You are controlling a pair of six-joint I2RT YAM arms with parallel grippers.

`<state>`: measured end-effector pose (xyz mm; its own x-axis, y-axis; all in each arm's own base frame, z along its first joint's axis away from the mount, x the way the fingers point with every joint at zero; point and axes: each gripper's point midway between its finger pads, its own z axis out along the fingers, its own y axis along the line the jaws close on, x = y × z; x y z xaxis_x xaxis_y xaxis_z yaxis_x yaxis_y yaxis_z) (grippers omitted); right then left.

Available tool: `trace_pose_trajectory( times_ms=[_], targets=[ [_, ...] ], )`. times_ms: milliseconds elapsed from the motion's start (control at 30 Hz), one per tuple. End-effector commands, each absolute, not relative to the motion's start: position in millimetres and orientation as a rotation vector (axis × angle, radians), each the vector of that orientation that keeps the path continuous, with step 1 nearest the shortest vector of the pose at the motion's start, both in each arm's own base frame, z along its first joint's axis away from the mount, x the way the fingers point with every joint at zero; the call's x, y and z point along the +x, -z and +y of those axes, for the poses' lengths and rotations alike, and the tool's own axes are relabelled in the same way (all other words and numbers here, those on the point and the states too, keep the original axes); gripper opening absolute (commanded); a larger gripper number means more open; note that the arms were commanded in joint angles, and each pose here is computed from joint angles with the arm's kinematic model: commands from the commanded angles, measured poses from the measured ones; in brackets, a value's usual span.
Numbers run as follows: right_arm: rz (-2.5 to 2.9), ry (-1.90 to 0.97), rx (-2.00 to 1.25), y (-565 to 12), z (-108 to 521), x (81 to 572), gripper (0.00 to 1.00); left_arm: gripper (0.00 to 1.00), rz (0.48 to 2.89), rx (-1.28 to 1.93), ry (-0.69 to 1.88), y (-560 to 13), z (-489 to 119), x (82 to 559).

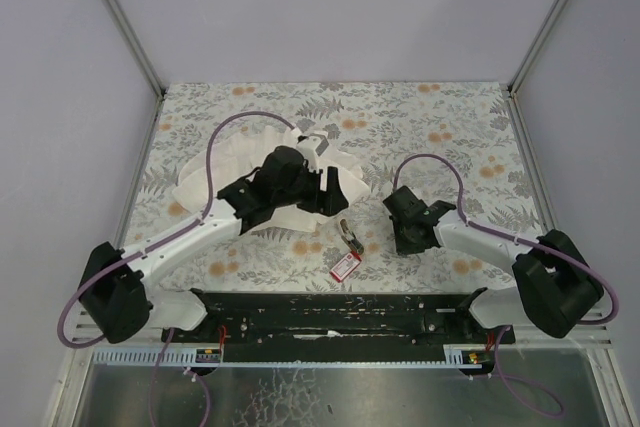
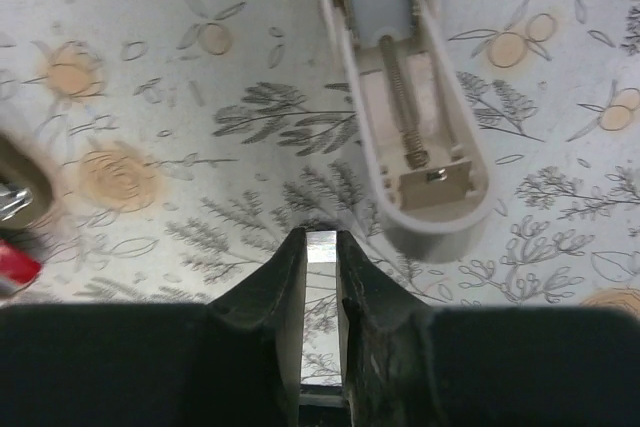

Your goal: Load the staples into the stapler

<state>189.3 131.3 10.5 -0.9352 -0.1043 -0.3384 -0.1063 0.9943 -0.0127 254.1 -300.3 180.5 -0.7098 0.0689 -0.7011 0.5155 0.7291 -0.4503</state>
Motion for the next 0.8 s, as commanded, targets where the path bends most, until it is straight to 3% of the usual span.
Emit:
trace_pose_trajectory(
  times_ms=[0, 400, 767],
  targets=[
    [2.71, -0.246, -0.144, -42, 161, 196, 0.2, 0.73, 2.104, 0.258, 1.123, -221, -315, 244],
    [2.19, -1.189, -0.2, -223, 268, 202, 0.2, 0.73, 1.826, 0.121, 1.662, -280, -312, 186],
    [1.88, -1.588, -0.251, -314, 292, 180, 0.2, 0.65, 1.687, 0.23, 1.827, -314, -309, 155]
  ],
)
